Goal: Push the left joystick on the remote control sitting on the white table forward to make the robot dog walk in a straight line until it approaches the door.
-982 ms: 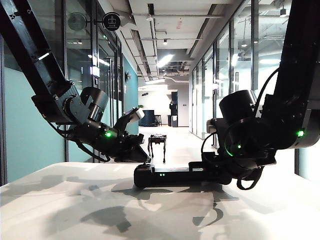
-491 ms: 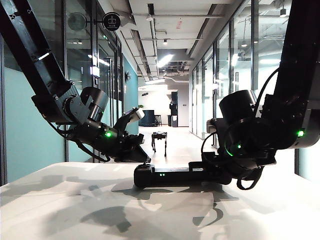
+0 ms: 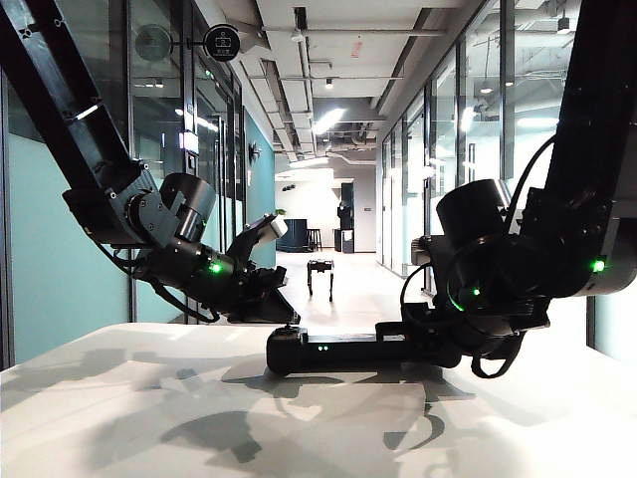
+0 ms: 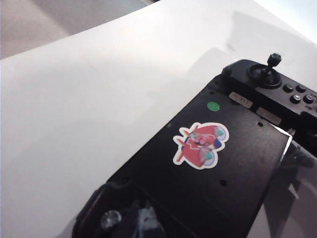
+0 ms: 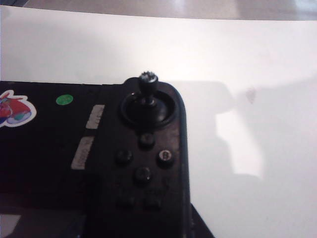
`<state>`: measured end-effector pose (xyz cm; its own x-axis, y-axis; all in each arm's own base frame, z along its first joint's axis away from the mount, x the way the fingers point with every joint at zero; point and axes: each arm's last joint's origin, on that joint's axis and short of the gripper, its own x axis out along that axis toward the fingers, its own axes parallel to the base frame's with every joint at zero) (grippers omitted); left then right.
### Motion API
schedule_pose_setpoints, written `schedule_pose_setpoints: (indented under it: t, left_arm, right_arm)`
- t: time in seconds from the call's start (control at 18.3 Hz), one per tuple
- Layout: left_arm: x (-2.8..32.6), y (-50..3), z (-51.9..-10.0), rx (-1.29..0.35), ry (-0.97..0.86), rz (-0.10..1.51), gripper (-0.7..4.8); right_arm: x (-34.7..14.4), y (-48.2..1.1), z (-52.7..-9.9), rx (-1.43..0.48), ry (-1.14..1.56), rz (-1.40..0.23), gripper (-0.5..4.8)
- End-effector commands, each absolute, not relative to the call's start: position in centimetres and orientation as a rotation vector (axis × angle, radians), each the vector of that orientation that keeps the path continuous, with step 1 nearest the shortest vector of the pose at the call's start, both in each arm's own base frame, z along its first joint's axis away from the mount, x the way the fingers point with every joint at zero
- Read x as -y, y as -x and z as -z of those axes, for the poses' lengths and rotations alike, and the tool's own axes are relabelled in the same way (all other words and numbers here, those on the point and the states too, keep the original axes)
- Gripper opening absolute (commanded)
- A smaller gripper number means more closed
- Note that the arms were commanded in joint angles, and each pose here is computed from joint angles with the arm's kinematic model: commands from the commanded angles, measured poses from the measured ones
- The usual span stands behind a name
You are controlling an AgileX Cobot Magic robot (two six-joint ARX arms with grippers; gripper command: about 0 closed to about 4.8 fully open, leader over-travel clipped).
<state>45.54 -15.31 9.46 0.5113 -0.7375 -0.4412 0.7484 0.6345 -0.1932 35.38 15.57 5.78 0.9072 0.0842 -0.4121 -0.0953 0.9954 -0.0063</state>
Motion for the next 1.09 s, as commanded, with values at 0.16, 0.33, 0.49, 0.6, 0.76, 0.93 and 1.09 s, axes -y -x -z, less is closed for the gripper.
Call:
schedule_pose_setpoints:
  t: [0.16,0.33,0.49,0.6,0.76,0.93,1.09]
  left_arm:
    - [15.3,-45.6,-9.9,-0.525,-0.025,0.886,-0.06]
    - [15.2,-45.4,-10.8,-0.531,-0.024,0.887,-0.06]
    - [15.0,-44.6,-13.1,-0.601,-0.021,0.887,-0.05]
    - [14.8,-44.0,-14.3,-0.627,-0.040,0.894,-0.06]
    - [14.5,-43.1,-17.0,-0.645,-0.040,0.885,-0.05]
    - [14.2,-42.3,-19.8,-0.626,-0.041,0.882,-0.05]
    - [13.9,-41.4,-22.3,-0.607,-0.050,0.829,-0.06]
  right_arm:
    - [-15.7,-35.6,-6.3,-0.392,0.019,-0.098,2.01]
    - [-15.7,-35.6,-6.3,-0.392,0.020,-0.098,2.02]
    - [-15.7,-35.6,-6.3,-0.392,0.020,-0.098,2.02]
    - [-15.7,-35.6,-6.3,-0.392,0.023,-0.099,2.02]
    - [-15.7,-35.6,-6.3,-0.393,0.023,-0.099,2.02]
    - [-15.7,-35.6,-6.3,-0.392,0.023,-0.099,2.02]
    - [-15.7,-35.6,-6.3,-0.393,0.023,-0.099,2.19]
